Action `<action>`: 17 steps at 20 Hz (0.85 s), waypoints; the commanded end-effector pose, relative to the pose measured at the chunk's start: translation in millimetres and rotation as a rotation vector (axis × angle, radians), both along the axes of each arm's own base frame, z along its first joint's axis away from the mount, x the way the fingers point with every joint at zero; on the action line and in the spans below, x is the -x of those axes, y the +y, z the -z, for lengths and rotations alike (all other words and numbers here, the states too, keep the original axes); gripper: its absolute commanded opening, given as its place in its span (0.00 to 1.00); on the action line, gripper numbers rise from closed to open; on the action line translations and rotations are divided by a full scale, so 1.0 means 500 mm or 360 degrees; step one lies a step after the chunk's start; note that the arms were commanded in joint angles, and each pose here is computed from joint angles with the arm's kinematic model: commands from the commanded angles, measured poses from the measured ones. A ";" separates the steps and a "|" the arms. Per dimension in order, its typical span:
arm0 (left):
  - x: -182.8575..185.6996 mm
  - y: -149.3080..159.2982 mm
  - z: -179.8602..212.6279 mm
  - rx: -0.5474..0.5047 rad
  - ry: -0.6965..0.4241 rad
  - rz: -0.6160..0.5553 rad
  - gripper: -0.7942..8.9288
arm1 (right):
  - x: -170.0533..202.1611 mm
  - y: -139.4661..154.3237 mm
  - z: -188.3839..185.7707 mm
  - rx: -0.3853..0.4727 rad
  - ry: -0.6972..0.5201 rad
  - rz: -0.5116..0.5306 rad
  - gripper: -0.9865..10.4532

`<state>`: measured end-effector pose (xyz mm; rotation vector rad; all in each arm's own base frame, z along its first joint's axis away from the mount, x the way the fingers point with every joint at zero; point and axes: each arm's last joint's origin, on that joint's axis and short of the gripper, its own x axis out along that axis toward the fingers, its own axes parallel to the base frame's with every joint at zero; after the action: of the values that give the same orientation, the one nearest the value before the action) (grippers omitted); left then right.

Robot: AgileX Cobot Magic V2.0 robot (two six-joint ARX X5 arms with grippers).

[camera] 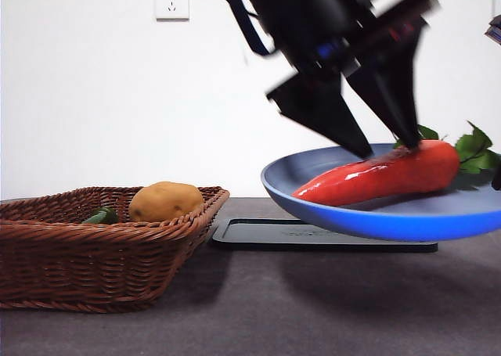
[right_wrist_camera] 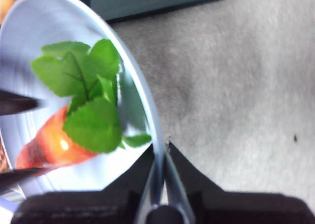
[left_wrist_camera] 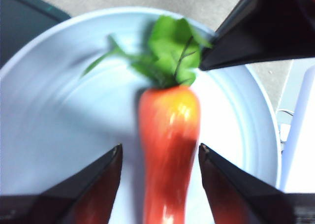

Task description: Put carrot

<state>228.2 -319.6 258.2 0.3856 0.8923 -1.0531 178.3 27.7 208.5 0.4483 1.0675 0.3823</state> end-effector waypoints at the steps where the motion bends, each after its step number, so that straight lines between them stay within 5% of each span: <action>1: 0.000 0.043 -0.072 0.0086 -0.0059 -0.0069 0.36 | -0.006 0.001 -0.006 -0.0042 0.0020 0.0064 0.09; 10: 0.081 0.267 -0.266 0.0093 -0.0325 -0.0438 0.36 | -0.165 0.013 0.019 -0.0045 0.0093 0.0089 0.09; 17: 0.103 0.296 -0.286 0.0085 -0.0383 -0.0502 0.36 | -0.377 0.030 0.055 -0.0058 0.0193 0.0120 0.09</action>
<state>175.7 -168.6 398.6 0.3149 0.6911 -0.7180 360.1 41.8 181.1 0.5347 1.1615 0.3123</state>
